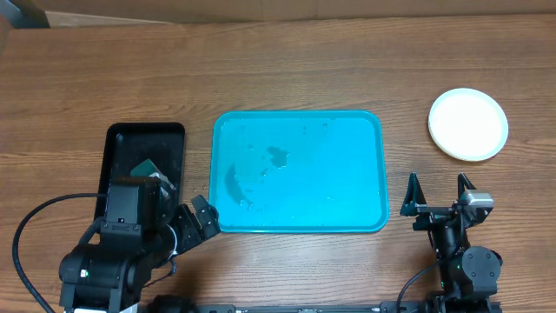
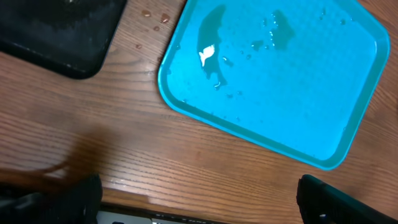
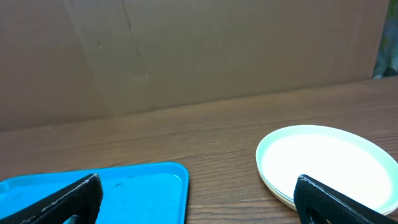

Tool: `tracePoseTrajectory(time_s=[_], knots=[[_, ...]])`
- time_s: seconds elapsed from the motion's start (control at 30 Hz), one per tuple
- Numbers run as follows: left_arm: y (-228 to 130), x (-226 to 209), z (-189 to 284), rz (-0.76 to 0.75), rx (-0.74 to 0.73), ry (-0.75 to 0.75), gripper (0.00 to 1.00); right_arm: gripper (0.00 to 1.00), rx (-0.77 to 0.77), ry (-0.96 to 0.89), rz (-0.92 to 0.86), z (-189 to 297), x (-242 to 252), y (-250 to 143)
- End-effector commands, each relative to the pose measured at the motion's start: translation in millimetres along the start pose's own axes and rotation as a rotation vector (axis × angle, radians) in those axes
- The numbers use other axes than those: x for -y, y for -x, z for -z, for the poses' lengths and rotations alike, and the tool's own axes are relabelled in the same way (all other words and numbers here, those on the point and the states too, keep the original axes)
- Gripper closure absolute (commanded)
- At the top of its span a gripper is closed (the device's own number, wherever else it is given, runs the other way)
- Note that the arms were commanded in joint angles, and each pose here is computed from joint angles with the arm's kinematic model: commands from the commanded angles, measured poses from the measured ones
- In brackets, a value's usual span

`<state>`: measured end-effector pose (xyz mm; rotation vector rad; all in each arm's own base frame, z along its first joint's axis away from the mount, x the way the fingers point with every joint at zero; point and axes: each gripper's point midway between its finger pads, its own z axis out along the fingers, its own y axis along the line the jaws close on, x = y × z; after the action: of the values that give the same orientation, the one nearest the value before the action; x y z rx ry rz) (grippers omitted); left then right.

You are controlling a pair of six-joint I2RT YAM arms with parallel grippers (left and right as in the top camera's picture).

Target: Clean dirty plates on tray and stack at the side

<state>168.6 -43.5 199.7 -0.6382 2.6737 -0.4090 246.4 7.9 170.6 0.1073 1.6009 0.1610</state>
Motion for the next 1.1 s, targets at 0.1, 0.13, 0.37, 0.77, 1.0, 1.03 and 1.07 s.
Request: tracePoseTrajectory(time_s=[0.1,0.13,0.37,0.77,1.0,1.03,1.07], knots=[[7,33,-2,-0.355,0.095,-0.195,0.0,0.0,0.007,-0.001,0.007,0,1,-1],[9,39,-4,-0.417,0.125,-0.232,0.0,0.0,0.007,-0.001,0.007,0,1,-1],[9,44,-43,-0.635,0.342,-0.354,0.0,0.0,0.007,-0.001,0.007,0,1,-1],[43,37,-64,-0.688,0.84,-0.434,0.0,0.0,0.007,-0.001,0.007,0,1,-1],[55,24,-60,-0.695,1.023,-0.403,0.0,0.0,0.007,-0.001,0.007,0,1,-1],[56,22,-61,-0.688,1.031,-0.392,0.0,0.0,0.007,-0.001,0.007,0,1,-1],[58,19,-61,-0.679,1.036,-0.372,0.0,0.0,0.007,-0.001,0.007,0,1,-1]])
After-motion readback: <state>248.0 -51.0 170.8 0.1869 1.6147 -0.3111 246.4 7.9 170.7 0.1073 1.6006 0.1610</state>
